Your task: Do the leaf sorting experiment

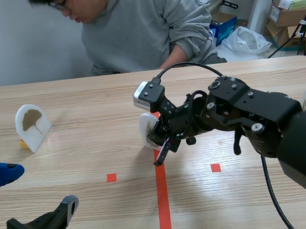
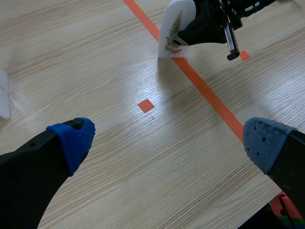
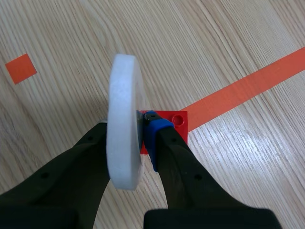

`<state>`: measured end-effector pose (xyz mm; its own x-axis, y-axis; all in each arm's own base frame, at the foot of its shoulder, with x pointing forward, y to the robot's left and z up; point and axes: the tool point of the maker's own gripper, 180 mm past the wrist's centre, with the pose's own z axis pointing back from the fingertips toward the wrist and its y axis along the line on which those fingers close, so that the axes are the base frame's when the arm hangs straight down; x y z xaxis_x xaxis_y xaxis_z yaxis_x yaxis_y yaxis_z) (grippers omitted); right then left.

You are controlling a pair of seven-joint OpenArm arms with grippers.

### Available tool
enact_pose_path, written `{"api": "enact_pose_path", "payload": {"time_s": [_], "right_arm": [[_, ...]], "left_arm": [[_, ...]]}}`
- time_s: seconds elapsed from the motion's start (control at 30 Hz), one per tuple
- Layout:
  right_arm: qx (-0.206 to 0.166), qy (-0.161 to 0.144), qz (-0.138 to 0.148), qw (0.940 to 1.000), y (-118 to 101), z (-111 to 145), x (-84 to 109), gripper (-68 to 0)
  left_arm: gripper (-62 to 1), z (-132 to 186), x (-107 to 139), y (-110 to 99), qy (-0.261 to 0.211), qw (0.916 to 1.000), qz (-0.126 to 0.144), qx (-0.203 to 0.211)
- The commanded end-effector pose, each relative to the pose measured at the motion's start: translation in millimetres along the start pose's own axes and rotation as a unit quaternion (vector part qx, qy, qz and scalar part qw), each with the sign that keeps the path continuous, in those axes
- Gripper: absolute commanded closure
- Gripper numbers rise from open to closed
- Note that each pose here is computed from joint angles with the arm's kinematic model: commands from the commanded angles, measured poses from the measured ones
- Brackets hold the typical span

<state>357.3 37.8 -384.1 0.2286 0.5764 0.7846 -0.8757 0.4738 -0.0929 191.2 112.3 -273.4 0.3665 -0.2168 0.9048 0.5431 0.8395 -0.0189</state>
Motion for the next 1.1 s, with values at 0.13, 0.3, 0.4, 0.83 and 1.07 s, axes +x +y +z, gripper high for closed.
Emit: {"api": "enact_pose_path", "payload": {"time_s": [0.13, 0.3, 0.4, 0.83, 1.07], "right_arm": [[-0.018, 0.001, 0.014, 0.9997, -14.5, 5.5, 13.9, -1.8], [-0.05, 0.012, -0.016, 0.9986, -25.6, 23.7, 10.3, -1.8], [-0.082, 0.003, -0.036, 0.9959, -35.1, 44.0, 6.2, -1.7], [-0.192, 0.016, -0.168, 0.9669, -60.2, 149.1, -74.8, -1.7], [-0.257, 0.03, -0.227, 0.9391, -80.7, 198.0, -117.5, -1.7]], "left_arm": [[-62.3, 0.0, 6.9, 0.7, -0.014, 0.9999, 0.0, 0.001], [-62.3, 0.0, 6.9, 0.7, -0.014, 0.9999, 0.0, 0.001], [-62.3, 0.0, 6.9, 0.7, -0.014, 0.9999, 0.0, 0.001], [-62.3, 0.0, 6.9, 0.7, -0.014, 0.9999, 0.0, 0.001], [-62.3, 0.0, 6.9, 0.7, -0.014, 0.9999, 0.0, 0.001]]}}
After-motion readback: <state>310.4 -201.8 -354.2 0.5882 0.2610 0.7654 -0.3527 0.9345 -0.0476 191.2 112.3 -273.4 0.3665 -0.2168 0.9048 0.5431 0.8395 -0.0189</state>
